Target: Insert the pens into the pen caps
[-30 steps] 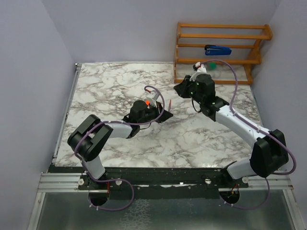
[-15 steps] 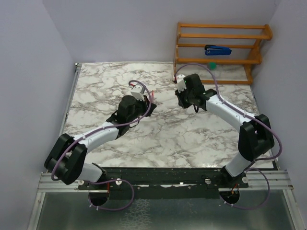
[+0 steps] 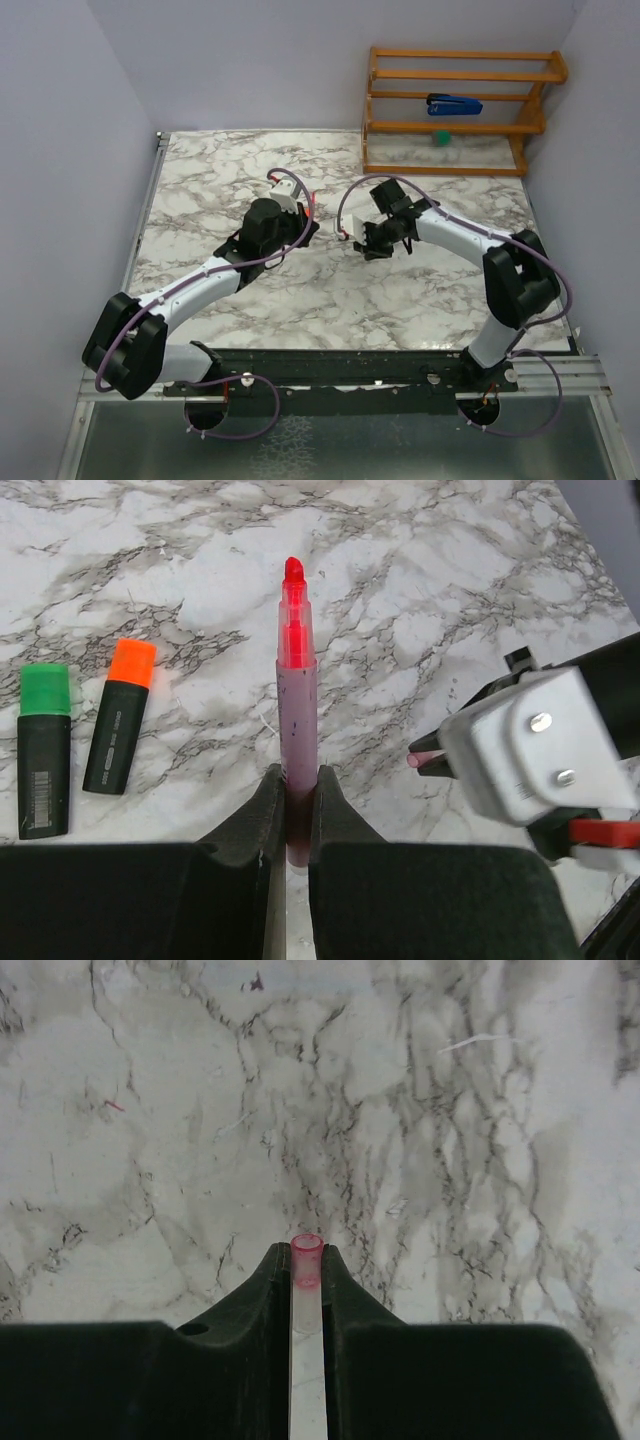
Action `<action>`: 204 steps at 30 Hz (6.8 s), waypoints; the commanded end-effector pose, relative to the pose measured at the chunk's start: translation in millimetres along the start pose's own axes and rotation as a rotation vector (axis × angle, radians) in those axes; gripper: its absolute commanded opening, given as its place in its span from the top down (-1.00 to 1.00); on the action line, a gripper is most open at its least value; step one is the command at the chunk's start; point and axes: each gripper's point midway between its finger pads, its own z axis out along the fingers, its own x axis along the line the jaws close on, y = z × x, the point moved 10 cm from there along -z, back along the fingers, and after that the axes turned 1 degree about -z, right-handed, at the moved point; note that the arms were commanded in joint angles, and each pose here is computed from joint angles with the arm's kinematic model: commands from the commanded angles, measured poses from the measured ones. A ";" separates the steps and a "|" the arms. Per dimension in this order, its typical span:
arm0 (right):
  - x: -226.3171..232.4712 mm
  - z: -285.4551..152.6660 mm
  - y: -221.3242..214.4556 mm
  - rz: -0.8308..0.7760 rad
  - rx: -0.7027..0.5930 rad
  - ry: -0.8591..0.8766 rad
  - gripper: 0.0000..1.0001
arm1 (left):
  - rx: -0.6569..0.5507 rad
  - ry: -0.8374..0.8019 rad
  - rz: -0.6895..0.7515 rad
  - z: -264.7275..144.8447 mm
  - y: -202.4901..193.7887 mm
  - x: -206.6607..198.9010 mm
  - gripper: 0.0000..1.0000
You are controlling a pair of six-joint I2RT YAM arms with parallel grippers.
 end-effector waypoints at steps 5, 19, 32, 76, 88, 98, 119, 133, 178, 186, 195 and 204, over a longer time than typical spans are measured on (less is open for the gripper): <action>6.2 32.6 -34.4 -0.135 0.166 0.102 0.95 | -0.015 0.022 0.027 -9.3 3.2 1.6 1.00; -36.3 -87.9 57.9 0.060 -0.188 -0.636 -1.00 | -0.030 0.032 0.044 -13.0 6.4 2.0 1.00; -36.5 -99.5 78.6 1.617 -0.336 -0.993 -0.96 | -0.087 0.088 0.045 -21.9 14.9 4.2 1.00; -206.5 141.9 80.2 1.946 -0.434 -0.448 -0.07 | -0.071 0.168 -0.008 -45.4 27.2 6.2 1.00; -209.5 147.8 84.9 1.910 -0.573 -0.358 -0.09 | -0.059 0.186 -0.002 -41.7 24.6 9.3 1.00; -223.0 154.1 92.2 1.905 -0.665 -0.353 -0.09 | -0.062 0.197 0.004 -40.8 26.2 10.6 1.00; -246.7 166.8 111.5 1.780 -1.021 -0.240 -0.07 | -0.033 0.246 0.002 -34.1 18.3 20.5 1.00; -200.3 -42.3 12.7 1.742 -1.163 -0.927 -0.15 | 0.394 0.250 0.064 48.1 -35.6 29.5 1.00; -114.7 -135.9 -62.7 1.620 -0.982 -1.168 -0.48 | 0.363 0.453 0.357 223.0 115.7 182.8 0.03; -117.9 -125.7 -66.1 1.636 -0.953 -1.126 -0.48 | 0.351 0.386 0.359 225.5 115.3 186.5 0.03; -119.1 -119.2 -68.8 1.643 -0.926 -1.099 -0.47 | 0.374 0.223 0.306 220.5 108.9 176.0 0.03; -117.4 -114.1 -71.0 1.643 -0.901 -1.075 -0.47 | 0.381 0.176 0.286 223.5 103.4 174.3 0.03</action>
